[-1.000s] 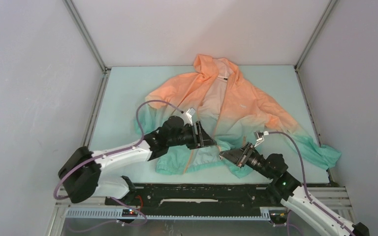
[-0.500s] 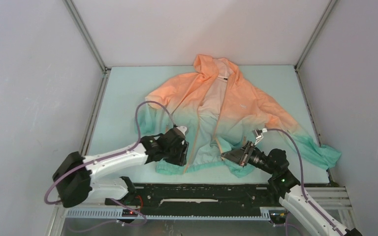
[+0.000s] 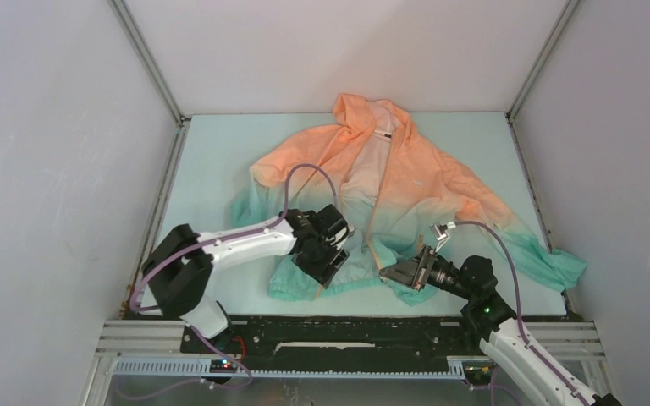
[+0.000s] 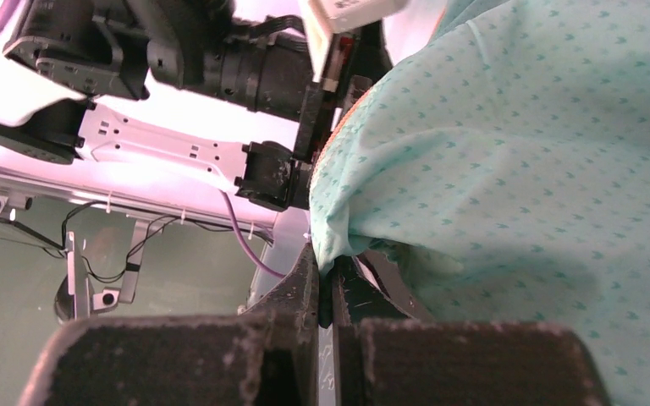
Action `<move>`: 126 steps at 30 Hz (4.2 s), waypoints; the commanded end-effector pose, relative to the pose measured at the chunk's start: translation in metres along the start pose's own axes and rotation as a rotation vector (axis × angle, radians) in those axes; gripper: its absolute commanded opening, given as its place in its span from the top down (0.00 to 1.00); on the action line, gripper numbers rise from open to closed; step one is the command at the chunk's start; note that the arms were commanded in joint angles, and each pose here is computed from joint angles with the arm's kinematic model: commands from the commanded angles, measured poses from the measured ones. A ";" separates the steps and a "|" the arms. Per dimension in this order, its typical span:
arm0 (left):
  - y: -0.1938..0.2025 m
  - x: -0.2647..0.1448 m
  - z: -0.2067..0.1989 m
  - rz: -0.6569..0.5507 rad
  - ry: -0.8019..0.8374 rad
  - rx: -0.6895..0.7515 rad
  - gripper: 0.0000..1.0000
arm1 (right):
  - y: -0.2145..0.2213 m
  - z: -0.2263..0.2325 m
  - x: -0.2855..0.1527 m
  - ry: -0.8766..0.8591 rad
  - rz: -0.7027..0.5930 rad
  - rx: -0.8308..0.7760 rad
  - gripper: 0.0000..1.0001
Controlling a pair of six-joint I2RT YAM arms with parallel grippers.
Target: Zip up the jacket
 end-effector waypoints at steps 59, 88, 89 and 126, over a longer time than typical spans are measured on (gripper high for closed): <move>-0.007 0.010 -0.006 0.124 -0.103 0.010 0.48 | 0.027 -0.043 -0.010 0.073 0.094 0.059 1.00; 0.000 0.040 -0.003 0.210 -0.091 0.047 0.55 | 0.028 -0.047 -0.011 0.095 0.101 0.060 1.00; -0.001 0.037 -0.002 0.206 -0.094 0.046 0.55 | 0.028 -0.047 -0.011 0.095 0.100 0.060 1.00; 0.004 0.064 0.011 0.238 -0.098 0.043 0.67 | 0.028 -0.048 -0.011 0.106 0.096 0.068 1.00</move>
Point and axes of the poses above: each gripper's point midway between its finger pads, its own x axis out along the fingers, its own z axis along the line the jaws close on, y = z × x, the point moved 8 cm from there along -x, back along the fingers, and after that the axes turned 2 degrees about x, right-handed, at the moved point
